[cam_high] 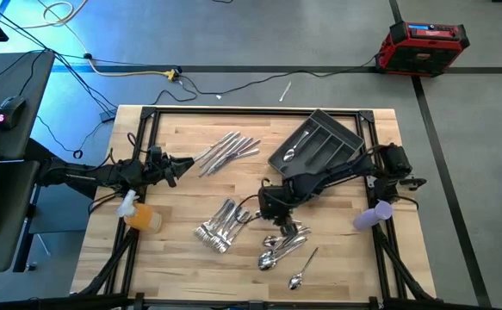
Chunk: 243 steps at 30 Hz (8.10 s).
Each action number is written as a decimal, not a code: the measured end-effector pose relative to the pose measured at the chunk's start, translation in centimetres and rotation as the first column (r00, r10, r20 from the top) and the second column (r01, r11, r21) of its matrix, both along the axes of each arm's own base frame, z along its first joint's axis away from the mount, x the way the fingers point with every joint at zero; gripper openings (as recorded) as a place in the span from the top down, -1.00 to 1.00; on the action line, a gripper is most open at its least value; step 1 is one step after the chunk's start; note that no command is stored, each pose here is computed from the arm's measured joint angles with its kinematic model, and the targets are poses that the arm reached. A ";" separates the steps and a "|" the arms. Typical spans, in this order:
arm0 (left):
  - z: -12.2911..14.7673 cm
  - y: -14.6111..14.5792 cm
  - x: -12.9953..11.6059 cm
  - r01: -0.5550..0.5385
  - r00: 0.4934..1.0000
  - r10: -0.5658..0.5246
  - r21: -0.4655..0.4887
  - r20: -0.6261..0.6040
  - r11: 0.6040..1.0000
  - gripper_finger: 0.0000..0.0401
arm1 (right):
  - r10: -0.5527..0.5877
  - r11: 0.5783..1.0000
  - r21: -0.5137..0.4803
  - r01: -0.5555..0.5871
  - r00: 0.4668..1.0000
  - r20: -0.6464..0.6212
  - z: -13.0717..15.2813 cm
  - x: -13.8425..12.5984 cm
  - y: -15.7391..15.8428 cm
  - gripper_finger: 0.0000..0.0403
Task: Sort silverware
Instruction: Put the spoon in the silverware tray
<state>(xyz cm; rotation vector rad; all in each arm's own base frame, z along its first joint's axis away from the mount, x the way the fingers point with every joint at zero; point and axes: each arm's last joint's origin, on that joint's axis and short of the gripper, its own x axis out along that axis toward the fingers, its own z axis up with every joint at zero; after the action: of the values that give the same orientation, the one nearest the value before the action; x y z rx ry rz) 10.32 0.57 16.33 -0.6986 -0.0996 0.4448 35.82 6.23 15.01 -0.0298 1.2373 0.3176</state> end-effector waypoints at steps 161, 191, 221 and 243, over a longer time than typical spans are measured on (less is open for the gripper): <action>-0.1 -0.1 0.1 0.030 0.999 -0.030 0.008 -0.020 1.000 0.41 | 0.382 0.923 -0.066 -0.380 0.924 0.025 -1.8 -1.2 7.2 0.33; -0.2 -0.2 0.2 0.033 0.999 -0.033 0.001 -0.023 0.999 0.41 | 0.237 0.971 0.033 -0.235 0.964 -0.121 0.5 -0.3 3.5 0.99; -0.2 -0.2 0.2 0.036 0.999 -0.036 0.001 -0.024 0.999 0.41 | -0.037 0.971 -0.239 -0.021 0.971 -0.236 0.3 -2.3 5.3 0.46; -0.2 -0.2 0.2 0.039 0.999 -0.039 -0.001 -0.022 0.999 0.41 | -0.094 0.981 -0.188 0.040 0.952 -0.292 -1.2 -3.2 5.1 0.96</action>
<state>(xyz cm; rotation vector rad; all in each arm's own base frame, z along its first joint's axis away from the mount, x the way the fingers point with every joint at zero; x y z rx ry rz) 10.52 0.40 16.13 -0.6950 -0.0645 0.4153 32.63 11.31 13.79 -0.0978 1.5635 0.1522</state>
